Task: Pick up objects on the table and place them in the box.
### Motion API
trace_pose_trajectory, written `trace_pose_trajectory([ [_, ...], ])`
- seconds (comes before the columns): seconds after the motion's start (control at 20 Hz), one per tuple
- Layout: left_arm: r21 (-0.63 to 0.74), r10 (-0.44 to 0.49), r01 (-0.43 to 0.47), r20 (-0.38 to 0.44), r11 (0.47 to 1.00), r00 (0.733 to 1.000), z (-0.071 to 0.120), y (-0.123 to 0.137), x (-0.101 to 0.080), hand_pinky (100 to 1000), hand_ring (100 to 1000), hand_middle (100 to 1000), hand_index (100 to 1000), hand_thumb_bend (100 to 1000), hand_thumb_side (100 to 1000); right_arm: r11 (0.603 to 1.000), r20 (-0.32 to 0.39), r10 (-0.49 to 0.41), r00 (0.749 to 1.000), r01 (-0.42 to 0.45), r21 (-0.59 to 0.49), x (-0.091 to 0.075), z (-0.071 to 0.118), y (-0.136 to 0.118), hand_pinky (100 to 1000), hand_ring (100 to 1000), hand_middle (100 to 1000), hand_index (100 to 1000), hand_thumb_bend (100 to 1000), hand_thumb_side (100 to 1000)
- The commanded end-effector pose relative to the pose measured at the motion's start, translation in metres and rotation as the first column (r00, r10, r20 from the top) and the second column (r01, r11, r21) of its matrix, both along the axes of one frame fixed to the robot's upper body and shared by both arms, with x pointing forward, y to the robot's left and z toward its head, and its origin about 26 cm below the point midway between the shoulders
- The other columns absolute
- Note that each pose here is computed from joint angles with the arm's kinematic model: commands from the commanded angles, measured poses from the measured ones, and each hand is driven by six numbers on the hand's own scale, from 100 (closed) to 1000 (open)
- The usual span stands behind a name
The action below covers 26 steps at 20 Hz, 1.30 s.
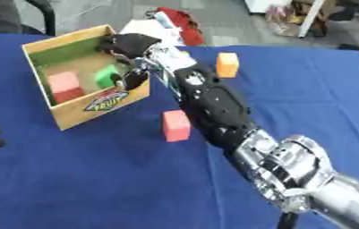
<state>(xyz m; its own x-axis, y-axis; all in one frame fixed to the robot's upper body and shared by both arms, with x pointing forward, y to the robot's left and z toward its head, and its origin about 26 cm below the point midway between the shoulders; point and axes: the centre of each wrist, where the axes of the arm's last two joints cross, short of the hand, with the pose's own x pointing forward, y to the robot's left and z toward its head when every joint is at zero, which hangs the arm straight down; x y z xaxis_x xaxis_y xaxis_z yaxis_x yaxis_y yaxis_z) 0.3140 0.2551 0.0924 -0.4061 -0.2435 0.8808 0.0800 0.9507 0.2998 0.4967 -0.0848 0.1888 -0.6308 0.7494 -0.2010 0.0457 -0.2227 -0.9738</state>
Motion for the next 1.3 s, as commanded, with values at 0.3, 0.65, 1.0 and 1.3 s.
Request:
trace_pose_trajectory([
  [0.3,0.010,0.006,-0.006,0.019,1.000,1.000,0.005,0.003,-0.001,685,571,588,764,100,739,1.000,0.043,-0.016,0.999,0.015,0.015,0.006,0.027,-0.020,908,986,1000,1000,100,100],
  [0.65,0.013,0.033,-0.033,0.003,0.999,0.999,0.000,0.009,-0.004,685,570,587,763,100,741,0.991,-0.046,-0.109,0.993,0.112,0.072,0.016,0.051,-0.078,906,981,1000,1000,100,100],
  [1.0,0.015,0.048,-0.048,0.000,0.999,0.999,-0.001,0.012,-0.005,685,570,587,763,100,740,0.972,-0.123,-0.229,0.966,0.234,0.023,0.019,0.043,-0.115,899,977,1000,1000,144,100],
  [1.3,0.015,0.047,-0.047,0.009,0.999,0.999,0.001,0.012,-0.004,685,569,587,764,100,737,0.963,-0.118,-0.269,0.956,0.267,-0.030,0.019,0.023,-0.114,885,963,996,1000,110,100],
])
